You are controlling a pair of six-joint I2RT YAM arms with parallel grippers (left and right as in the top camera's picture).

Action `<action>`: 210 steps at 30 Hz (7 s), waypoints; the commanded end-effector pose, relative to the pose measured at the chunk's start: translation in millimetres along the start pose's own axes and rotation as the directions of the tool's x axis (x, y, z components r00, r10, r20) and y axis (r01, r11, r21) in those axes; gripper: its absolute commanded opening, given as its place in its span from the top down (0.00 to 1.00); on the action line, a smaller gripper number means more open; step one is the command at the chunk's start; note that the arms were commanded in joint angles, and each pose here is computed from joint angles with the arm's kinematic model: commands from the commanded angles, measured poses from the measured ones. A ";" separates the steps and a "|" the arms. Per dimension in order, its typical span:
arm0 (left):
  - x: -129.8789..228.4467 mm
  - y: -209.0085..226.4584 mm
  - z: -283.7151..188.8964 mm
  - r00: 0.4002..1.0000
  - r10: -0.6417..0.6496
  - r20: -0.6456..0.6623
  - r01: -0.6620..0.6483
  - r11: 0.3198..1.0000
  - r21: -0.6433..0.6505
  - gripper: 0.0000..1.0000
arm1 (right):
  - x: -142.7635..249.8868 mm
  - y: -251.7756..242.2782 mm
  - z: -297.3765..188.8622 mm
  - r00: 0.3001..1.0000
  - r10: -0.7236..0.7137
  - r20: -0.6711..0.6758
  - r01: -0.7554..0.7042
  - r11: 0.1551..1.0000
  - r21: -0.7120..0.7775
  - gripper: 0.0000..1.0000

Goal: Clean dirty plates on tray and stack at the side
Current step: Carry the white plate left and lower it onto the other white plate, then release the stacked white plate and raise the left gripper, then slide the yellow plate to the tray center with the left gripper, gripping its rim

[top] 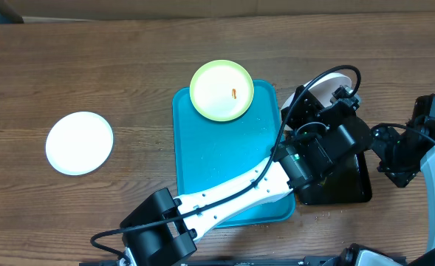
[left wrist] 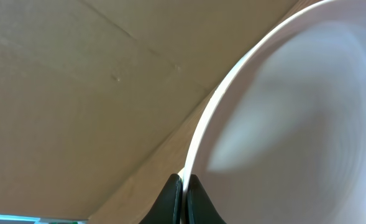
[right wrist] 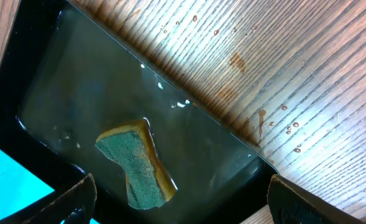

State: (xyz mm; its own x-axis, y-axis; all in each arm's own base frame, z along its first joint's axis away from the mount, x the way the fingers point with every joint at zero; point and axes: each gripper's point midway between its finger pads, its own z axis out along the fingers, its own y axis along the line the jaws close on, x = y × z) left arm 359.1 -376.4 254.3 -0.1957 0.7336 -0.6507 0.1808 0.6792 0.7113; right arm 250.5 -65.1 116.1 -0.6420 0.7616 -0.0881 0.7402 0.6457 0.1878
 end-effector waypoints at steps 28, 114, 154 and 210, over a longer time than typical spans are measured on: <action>193.8 199.3 -11.8 0.456 -0.669 -0.587 0.742 0.650 -0.164 0.96 | -1.3 0.9 -3.1 1.000 -0.006 0.008 0.006 1.000 -0.006 0.10; 563.0 217.2 -1.3 -0.189 -0.743 -0.642 0.574 0.447 -0.686 0.96 | 2.7 -1.4 -3.1 1.000 -0.004 -0.008 0.004 1.000 0.003 0.10; 404.3 205.0 79.0 0.170 -0.651 -0.740 0.855 0.471 -0.218 0.51 | 4.8 -2.6 -3.1 1.000 -0.003 -0.016 0.003 1.000 0.008 0.10; 336.2 12.5 47.2 0.177 -0.205 -0.963 0.810 0.586 0.024 0.58 | 45.5 43.3 12.6 0.957 -0.284 -0.065 0.279 0.958 -0.070 0.10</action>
State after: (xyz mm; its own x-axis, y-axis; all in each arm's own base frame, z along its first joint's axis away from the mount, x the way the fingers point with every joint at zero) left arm 325.5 -119.1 16.9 -0.9868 -0.1247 0.1036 -0.1360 0.9846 -0.1101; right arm 258.9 -1.4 112.2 -0.8316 0.5508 -0.0715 0.5221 0.8191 0.2378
